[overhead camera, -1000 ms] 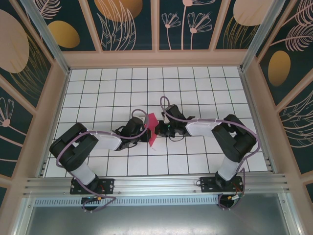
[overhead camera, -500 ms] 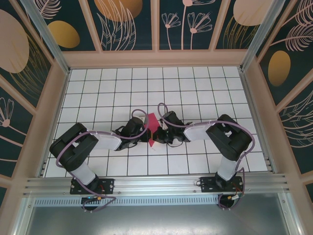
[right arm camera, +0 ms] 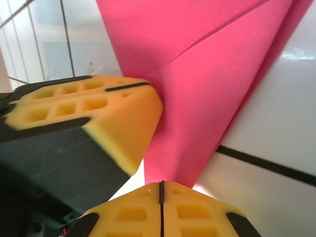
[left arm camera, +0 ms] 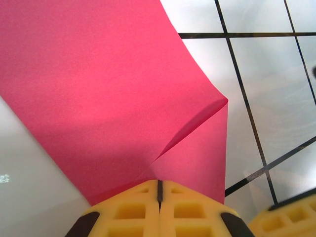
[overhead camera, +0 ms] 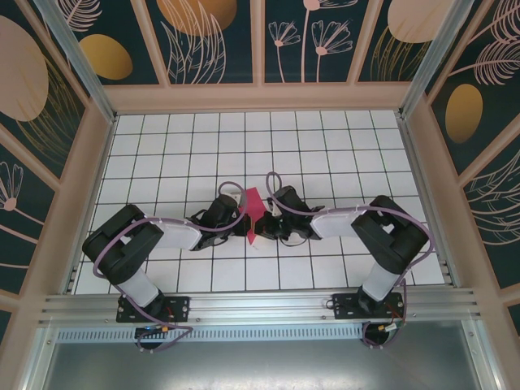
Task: Fold a paper plane with a square sheet of paper (pick it up from the middle)
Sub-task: Third fold the triangle at the center of the table.
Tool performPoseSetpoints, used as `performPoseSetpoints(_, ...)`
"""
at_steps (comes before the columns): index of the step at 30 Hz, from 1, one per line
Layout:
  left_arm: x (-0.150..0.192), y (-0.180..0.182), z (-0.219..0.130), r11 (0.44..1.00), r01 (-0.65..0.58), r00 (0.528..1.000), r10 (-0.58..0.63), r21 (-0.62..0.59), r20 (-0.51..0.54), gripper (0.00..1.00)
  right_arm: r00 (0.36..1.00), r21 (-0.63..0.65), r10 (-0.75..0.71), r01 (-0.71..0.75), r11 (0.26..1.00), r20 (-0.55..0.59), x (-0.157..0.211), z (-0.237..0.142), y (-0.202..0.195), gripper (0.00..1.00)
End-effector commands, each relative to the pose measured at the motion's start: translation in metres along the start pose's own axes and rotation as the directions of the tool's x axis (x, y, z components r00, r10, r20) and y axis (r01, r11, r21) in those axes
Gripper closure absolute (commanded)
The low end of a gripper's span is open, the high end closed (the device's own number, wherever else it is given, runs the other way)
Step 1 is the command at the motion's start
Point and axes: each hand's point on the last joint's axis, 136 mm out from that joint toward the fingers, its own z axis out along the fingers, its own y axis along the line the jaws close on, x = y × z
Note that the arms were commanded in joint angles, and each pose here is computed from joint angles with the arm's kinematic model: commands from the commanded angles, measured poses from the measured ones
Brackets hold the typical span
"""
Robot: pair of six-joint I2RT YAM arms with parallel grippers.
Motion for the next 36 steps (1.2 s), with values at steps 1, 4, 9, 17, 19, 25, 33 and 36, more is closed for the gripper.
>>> performPoseSetpoints(1,0.04,0.035,0.0,0.994,-0.01,0.991,-0.005,-0.112,-0.131,1.0,1.0,-0.061,0.003,-0.003,0.998,-0.002,0.007,-0.002,0.011,0.91)
performPoseSetpoints(4,0.039,0.033,0.001,0.994,-0.01,0.991,-0.005,-0.108,-0.132,1.0,1.0,-0.081,-0.002,0.001,0.997,-0.014,0.009,0.003,0.015,0.91)
performPoseSetpoints(9,0.038,0.033,0.001,0.994,-0.007,0.991,-0.007,-0.107,-0.131,1.0,0.999,-0.055,0.009,-0.011,0.998,-0.038,0.011,0.017,0.007,0.91)
performPoseSetpoints(17,0.04,0.034,0.001,0.994,-0.009,0.991,-0.006,-0.109,-0.136,1.0,0.997,0.026,0.037,-0.036,0.999,-0.065,0.022,0.028,-0.019,0.91)
performPoseSetpoints(19,0.041,0.035,0.001,0.994,-0.009,0.991,-0.006,-0.11,-0.136,1.0,0.998,0.016,0.026,-0.026,1.0,-0.057,0.019,0.025,-0.011,0.91)
performPoseSetpoints(25,0.039,0.034,0.001,0.994,-0.012,0.991,-0.003,-0.111,-0.134,1.0,1.0,-0.042,-0.018,0.018,0.999,-0.015,0.012,0.004,0.019,0.91)
performPoseSetpoints(33,0.037,0.033,0.001,0.994,-0.012,0.992,-0.002,-0.11,-0.13,1.0,0.999,-0.082,0.006,-0.009,0.997,-0.036,0.023,0.012,0.02,0.91)
performPoseSetpoints(36,0.038,0.033,0.001,0.994,-0.01,0.991,-0.004,-0.108,-0.133,1.0,0.999,-0.054,0.013,-0.016,0.998,-0.043,0.025,0.02,0.013,0.91)
